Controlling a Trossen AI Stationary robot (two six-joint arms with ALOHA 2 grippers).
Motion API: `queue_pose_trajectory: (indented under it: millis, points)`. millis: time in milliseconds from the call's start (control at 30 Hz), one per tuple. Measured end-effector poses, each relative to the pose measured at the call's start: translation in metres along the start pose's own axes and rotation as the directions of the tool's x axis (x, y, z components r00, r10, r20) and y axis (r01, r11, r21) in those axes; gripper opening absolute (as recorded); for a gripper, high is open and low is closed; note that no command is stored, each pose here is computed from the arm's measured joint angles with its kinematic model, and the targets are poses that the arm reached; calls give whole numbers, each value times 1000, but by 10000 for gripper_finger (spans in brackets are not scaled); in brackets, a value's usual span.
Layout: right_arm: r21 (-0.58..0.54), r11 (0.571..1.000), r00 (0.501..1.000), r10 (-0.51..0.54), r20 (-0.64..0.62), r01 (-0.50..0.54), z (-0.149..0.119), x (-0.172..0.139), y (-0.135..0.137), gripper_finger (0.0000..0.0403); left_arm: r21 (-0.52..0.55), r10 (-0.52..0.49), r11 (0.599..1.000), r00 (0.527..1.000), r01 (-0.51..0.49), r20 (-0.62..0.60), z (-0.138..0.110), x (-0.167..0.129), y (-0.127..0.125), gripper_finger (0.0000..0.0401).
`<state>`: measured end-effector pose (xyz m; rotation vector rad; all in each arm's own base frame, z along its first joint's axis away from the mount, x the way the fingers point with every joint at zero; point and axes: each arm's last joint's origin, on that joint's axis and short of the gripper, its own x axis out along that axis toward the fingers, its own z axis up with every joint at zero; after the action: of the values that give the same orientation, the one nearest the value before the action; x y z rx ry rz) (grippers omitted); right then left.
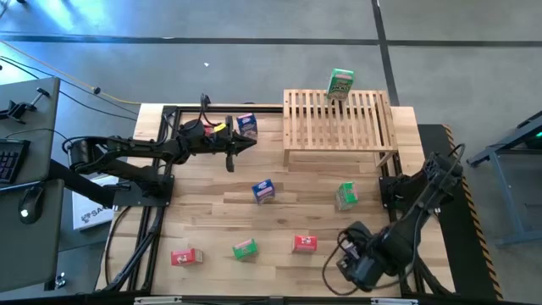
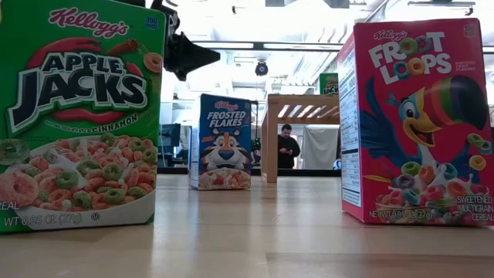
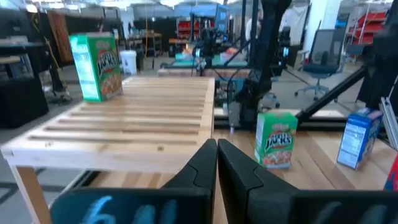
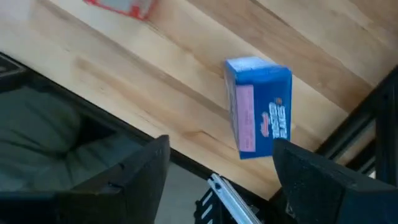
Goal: Stack cereal on shelf
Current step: Put the bottom right blue cereal box on the shelf
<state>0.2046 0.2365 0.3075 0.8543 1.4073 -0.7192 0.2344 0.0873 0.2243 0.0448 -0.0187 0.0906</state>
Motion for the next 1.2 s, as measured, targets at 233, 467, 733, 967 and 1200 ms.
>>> queue_pose_trajectory:
  millis: [233, 467, 733, 967, 1200]
  points:
    - [-26, 997, 997, -78, -19, 78, -4, 28, -7, 272, 11, 0, 1000, 998, -1, 57, 6, 0, 0, 5]
    - [-39, 992, 992, -119, -45, 117, -3, 51, -12, 272, 14, 1, 1000, 998, -2, 70, 7, 0, 0, 5]
    - [-21, 993, 991, -121, -51, 120, -2, 56, -14, 259, 14, -4, 1000, 997, 3, 77, 11, 2, -1, 5]
    - [-3, 997, 996, -80, -27, 80, 3, 37, -6, 259, 15, -5, 1000, 997, 3, 78, 11, 2, -1, 5]
    - [20, 987, 987, -159, -23, 159, 10, 23, -11, 294, 16, -5, 1000, 997, 3, 78, 11, 2, -1, 5]
